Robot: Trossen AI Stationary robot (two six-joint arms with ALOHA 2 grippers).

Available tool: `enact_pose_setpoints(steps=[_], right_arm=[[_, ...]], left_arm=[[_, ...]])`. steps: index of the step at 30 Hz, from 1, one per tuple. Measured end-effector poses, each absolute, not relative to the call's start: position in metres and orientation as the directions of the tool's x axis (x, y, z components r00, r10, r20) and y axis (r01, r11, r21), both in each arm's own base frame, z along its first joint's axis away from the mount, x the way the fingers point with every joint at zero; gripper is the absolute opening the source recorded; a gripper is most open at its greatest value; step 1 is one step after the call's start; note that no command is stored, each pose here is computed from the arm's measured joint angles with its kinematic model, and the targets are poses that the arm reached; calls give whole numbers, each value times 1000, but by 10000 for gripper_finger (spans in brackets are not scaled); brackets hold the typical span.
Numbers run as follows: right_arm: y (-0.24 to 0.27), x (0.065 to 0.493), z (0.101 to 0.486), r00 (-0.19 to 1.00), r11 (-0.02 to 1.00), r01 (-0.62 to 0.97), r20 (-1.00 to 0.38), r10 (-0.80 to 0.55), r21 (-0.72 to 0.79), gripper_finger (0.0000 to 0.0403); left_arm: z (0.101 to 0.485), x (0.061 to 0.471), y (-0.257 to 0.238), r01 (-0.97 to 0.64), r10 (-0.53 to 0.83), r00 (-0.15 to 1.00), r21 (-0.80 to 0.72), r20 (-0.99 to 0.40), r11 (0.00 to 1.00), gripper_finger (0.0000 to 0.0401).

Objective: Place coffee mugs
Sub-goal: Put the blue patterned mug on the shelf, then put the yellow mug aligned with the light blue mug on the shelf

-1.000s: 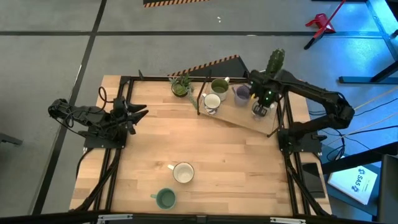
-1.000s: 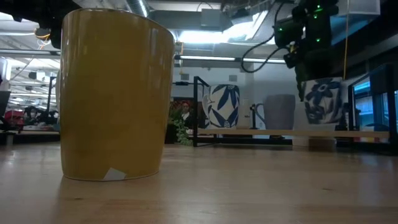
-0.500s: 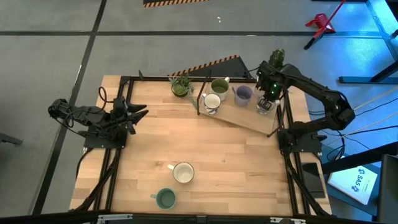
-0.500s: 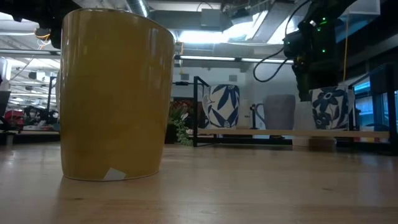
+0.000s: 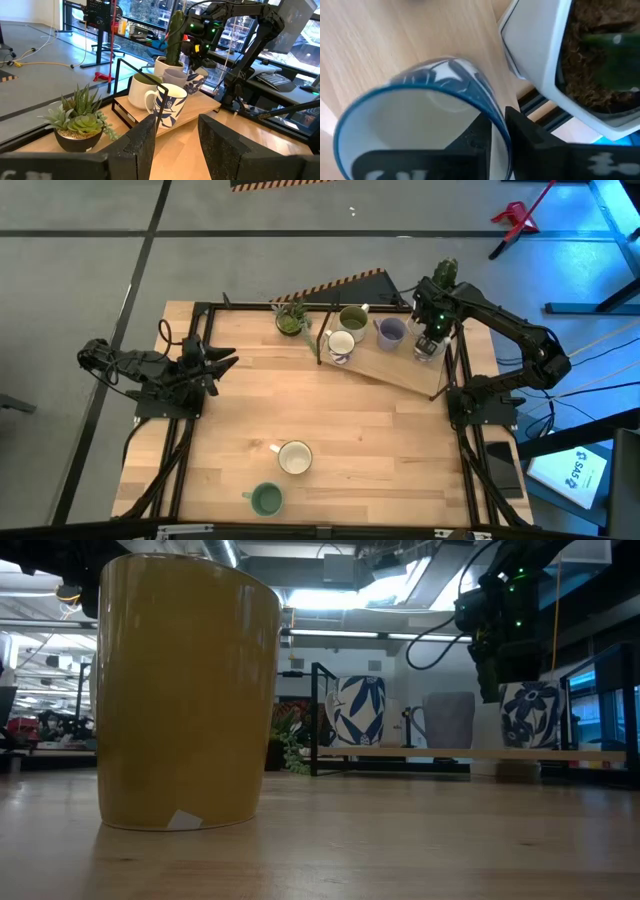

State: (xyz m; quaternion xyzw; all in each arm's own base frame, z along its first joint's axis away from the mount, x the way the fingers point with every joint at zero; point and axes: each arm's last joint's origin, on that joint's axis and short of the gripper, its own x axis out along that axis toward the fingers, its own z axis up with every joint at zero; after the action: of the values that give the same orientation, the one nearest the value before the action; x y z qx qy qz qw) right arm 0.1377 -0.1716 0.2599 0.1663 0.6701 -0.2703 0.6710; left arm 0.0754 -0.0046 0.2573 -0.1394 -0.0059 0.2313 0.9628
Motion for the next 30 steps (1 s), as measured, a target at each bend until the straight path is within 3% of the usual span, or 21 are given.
enact_pose_setpoints(steps=[16,24,30], right_arm=[[-176,139,270,-55,785,587,-977,-204,-197,117],[-180,143,304,2,766,607,-964,-266,-210,119],[-172,147,332,132,792,598,-959,-251,-124,119]], left_arm=[[257,75,-5,-444,447,893,-271,-53,854,142],[257,75,-5,-444,447,893,-271,-53,854,142],[257,75,-5,-442,445,894,-271,-53,855,142]])
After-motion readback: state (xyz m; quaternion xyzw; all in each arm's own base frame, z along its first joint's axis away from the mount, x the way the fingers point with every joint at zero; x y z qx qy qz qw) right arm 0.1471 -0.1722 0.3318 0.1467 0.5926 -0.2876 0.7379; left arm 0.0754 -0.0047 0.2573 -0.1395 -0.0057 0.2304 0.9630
